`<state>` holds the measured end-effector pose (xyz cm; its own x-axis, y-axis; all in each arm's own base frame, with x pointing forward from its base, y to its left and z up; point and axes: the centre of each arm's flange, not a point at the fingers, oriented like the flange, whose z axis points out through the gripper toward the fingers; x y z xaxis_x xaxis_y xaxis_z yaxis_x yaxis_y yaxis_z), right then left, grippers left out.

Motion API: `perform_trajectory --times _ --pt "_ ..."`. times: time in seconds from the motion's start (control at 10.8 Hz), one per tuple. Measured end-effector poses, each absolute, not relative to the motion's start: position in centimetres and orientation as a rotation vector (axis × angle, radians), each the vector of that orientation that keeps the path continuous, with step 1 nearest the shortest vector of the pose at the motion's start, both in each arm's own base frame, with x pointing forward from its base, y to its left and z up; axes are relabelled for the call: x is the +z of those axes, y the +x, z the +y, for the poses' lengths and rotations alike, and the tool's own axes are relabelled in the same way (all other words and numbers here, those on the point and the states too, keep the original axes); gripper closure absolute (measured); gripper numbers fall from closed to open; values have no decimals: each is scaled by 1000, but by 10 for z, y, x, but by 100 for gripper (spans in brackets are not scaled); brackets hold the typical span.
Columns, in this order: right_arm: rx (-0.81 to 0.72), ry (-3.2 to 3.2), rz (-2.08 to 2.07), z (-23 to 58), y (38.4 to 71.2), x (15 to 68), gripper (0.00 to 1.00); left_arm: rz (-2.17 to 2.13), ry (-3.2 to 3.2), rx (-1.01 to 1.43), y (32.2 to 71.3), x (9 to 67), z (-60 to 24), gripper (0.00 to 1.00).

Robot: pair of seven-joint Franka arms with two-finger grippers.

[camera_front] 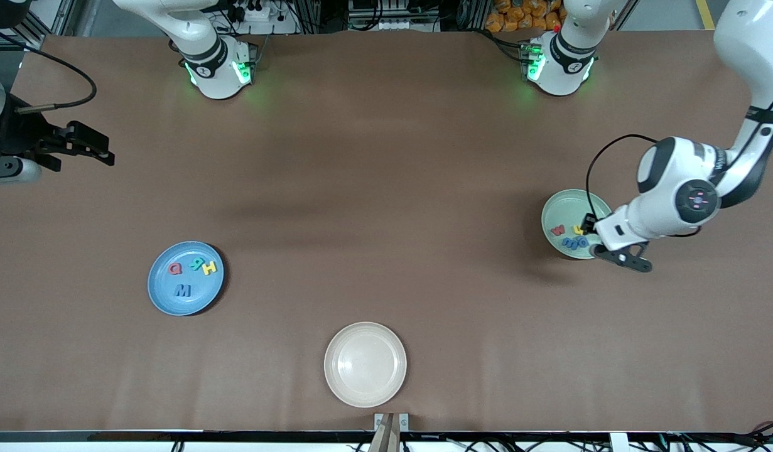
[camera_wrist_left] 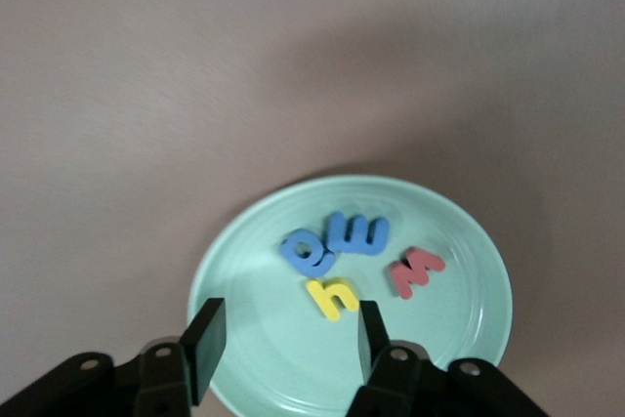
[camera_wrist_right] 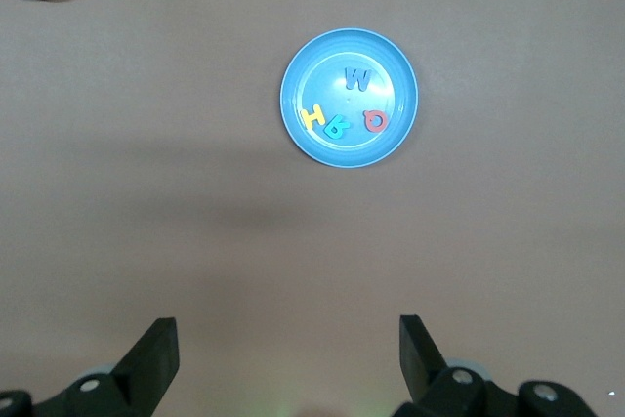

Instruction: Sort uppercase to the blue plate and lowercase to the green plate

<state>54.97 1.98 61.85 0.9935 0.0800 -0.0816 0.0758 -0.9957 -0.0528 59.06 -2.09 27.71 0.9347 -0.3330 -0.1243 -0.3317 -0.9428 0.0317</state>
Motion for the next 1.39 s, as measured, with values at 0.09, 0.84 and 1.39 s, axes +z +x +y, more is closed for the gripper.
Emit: perform_trajectory --times 0.09,0.84,1.39 --pt "132 -3087 -121 20 550 618 0 -476 3086 -195 604 301 -13 36" --pt "128 -3085 -123 21 550 619 0 -143 3154 -44 628 522 17 0" --pt "126 -3084 -123 21 550 619 0 -46 3158 -15 587 599 10 0"
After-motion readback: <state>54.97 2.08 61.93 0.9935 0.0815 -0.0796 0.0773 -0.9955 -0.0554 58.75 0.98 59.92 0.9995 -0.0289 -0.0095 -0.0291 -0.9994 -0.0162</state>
